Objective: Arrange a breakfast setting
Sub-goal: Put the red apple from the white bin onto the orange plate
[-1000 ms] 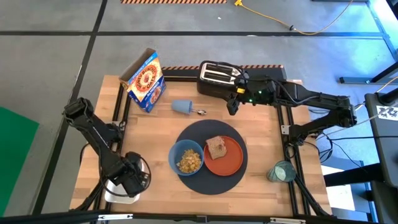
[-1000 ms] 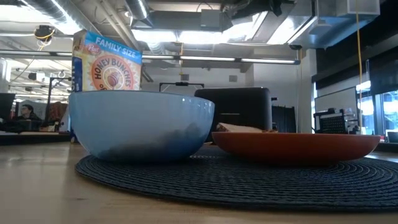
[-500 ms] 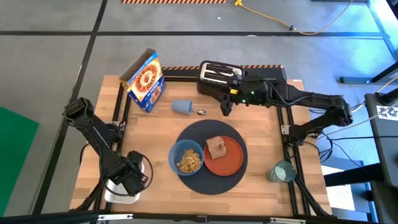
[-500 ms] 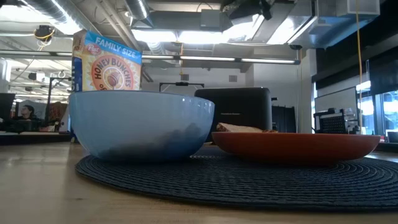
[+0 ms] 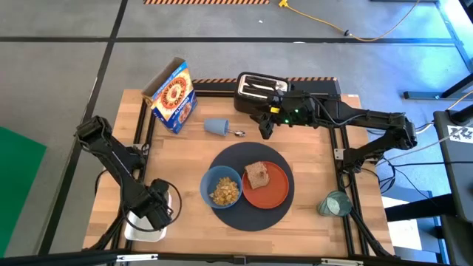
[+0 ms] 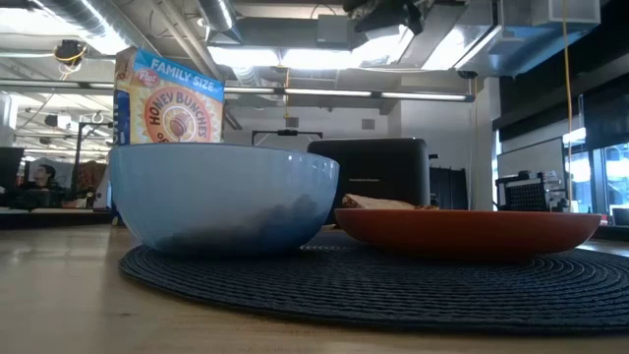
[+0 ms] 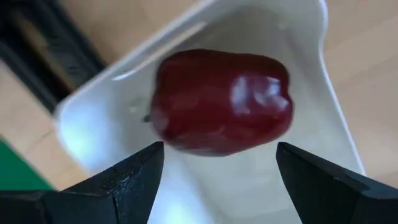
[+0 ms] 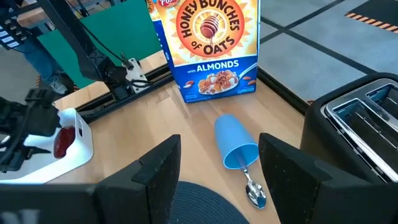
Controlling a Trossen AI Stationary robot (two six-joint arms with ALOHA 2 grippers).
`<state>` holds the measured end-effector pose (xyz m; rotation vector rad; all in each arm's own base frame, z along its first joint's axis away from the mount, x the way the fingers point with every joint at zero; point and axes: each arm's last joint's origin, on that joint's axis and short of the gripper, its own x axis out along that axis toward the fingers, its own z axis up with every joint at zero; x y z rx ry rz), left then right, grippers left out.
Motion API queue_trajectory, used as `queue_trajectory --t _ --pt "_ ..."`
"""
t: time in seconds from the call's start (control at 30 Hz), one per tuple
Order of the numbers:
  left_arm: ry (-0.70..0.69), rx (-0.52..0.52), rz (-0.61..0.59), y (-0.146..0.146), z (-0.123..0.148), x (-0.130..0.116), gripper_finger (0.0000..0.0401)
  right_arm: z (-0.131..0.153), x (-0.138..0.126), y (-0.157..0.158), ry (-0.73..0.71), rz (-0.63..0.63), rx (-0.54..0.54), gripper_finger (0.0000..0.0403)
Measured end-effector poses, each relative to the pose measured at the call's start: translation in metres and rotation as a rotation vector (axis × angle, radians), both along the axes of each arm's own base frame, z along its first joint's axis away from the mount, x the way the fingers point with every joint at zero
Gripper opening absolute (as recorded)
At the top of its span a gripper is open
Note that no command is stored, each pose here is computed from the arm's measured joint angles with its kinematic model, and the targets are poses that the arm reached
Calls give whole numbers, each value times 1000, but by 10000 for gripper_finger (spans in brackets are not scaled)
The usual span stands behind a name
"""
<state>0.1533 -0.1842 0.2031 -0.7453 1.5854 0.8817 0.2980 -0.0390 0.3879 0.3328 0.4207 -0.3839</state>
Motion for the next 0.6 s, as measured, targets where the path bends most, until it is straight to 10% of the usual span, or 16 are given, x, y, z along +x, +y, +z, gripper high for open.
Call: queue_trajectory --t 0.6 --pt "-34 6 -10 -2 25 6 337 0 0 1 -15 -4 56 207"
